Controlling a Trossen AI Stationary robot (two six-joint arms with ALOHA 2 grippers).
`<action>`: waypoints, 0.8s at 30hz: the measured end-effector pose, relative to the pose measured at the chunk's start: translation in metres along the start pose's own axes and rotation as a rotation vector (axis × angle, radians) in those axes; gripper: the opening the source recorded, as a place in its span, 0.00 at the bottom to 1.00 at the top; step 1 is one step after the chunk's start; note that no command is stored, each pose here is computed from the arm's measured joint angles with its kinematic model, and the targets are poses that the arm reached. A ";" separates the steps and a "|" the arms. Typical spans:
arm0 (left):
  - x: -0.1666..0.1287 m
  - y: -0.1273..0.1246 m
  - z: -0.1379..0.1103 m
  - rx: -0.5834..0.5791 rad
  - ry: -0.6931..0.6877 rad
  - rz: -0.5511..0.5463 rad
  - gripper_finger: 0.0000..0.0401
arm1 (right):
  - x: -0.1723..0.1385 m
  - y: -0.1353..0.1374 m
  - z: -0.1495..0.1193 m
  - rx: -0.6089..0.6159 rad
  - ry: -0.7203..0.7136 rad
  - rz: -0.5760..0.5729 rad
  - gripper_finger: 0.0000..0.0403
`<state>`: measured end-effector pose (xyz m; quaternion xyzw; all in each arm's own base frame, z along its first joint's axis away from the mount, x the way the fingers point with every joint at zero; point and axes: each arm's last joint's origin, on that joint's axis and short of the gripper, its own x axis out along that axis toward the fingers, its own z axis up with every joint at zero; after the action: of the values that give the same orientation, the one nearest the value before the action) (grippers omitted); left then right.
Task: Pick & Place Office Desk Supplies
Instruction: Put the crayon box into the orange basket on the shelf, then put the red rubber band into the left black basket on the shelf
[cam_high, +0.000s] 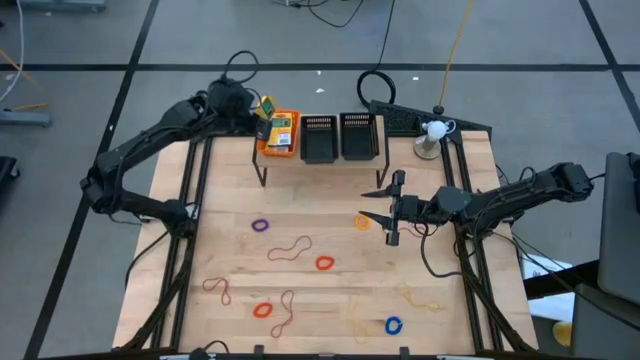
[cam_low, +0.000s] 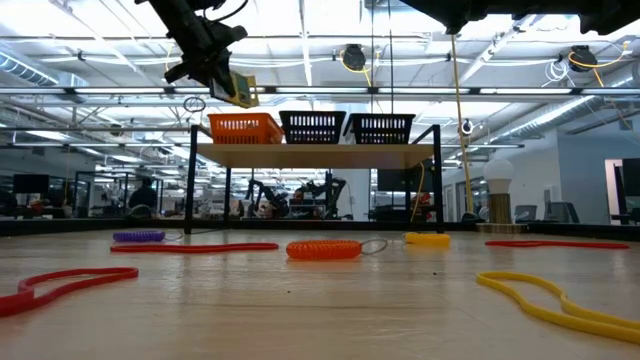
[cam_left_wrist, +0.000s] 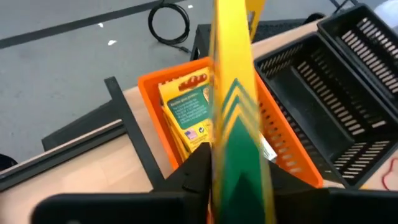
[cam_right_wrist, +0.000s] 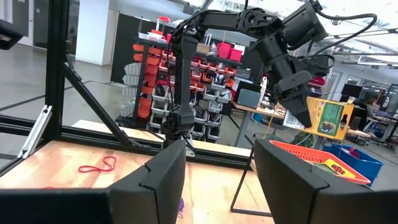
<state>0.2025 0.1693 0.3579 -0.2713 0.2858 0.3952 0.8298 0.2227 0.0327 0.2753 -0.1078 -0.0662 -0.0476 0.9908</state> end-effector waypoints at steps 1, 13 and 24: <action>0.001 -0.001 0.000 0.005 0.003 -0.002 0.17 | 0.000 0.000 0.000 0.000 0.000 0.000 0.45; 0.010 -0.010 -0.001 0.037 0.009 -0.023 0.35 | 0.000 0.000 0.000 0.000 0.000 0.000 0.43; 0.013 -0.027 0.002 0.102 -0.050 -0.108 0.39 | 0.000 0.000 0.000 -0.002 0.001 0.001 0.43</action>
<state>0.2314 0.1626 0.3558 -0.2340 0.2697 0.3412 0.8695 0.2227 0.0328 0.2751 -0.1088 -0.0659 -0.0474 0.9907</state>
